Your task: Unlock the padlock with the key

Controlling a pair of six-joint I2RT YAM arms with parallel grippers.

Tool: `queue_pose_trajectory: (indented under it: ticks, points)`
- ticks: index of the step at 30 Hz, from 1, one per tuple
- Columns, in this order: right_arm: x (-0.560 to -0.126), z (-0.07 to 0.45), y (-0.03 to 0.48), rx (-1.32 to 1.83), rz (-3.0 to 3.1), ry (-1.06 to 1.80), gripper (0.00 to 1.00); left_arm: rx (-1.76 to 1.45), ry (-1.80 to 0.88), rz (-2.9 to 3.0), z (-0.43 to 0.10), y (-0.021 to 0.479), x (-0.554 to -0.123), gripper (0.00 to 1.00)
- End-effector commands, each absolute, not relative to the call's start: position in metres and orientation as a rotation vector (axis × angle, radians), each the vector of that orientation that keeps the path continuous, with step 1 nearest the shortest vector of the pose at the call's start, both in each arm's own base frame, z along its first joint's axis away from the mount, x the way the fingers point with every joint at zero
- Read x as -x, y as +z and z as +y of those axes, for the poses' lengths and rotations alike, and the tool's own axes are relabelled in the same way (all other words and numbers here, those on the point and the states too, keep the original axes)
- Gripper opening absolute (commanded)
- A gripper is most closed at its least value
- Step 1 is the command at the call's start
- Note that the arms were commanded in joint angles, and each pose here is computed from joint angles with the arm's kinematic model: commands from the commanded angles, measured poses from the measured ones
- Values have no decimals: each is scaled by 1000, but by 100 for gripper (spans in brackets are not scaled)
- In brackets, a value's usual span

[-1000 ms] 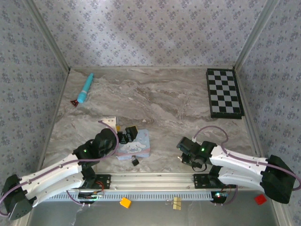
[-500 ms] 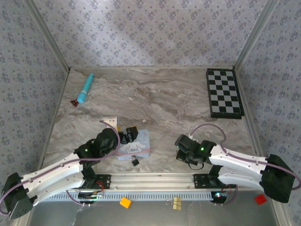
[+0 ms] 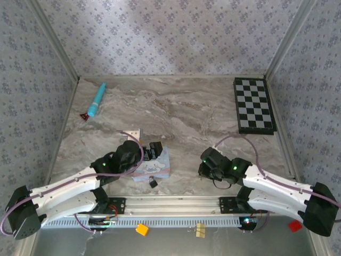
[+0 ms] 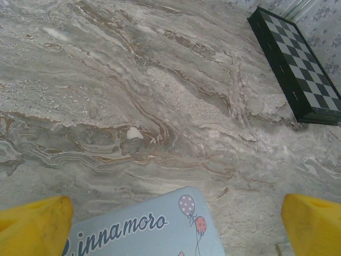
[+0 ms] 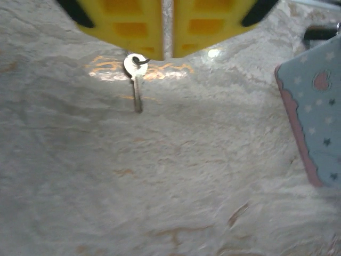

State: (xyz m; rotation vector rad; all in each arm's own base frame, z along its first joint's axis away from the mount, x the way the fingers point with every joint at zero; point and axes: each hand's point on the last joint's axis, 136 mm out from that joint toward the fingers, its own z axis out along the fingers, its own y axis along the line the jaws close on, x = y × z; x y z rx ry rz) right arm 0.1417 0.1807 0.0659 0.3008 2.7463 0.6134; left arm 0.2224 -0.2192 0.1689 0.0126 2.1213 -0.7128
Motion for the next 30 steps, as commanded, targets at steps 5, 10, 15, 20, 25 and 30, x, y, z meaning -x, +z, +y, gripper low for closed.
queue_pose_trajectory:
  ticks: [5, 10, 15, 20, 25, 30]
  points:
    - [-130, 179, 47, -219, 2828, 465, 33, 7, -746, 2065, -219, 186, -224, 100]
    - [-127, 181, 37, -141, 2882, 319, 39, 13, -740, 2055, -213, 188, -222, 100]
    - [-126, 180, 31, -91, 2908, 184, 41, 23, -742, 2048, -209, 188, -220, 100]
    - [-125, 174, 23, -83, 2922, 93, 38, 24, -737, 2042, -207, 189, -219, 100]
    - [-124, 171, 17, -75, 2932, 47, 32, 26, -732, 2035, -205, 191, -220, 100]
    - [-128, 167, 22, -37, 2908, 23, 15, 28, -727, 2041, -205, 188, -220, 100]
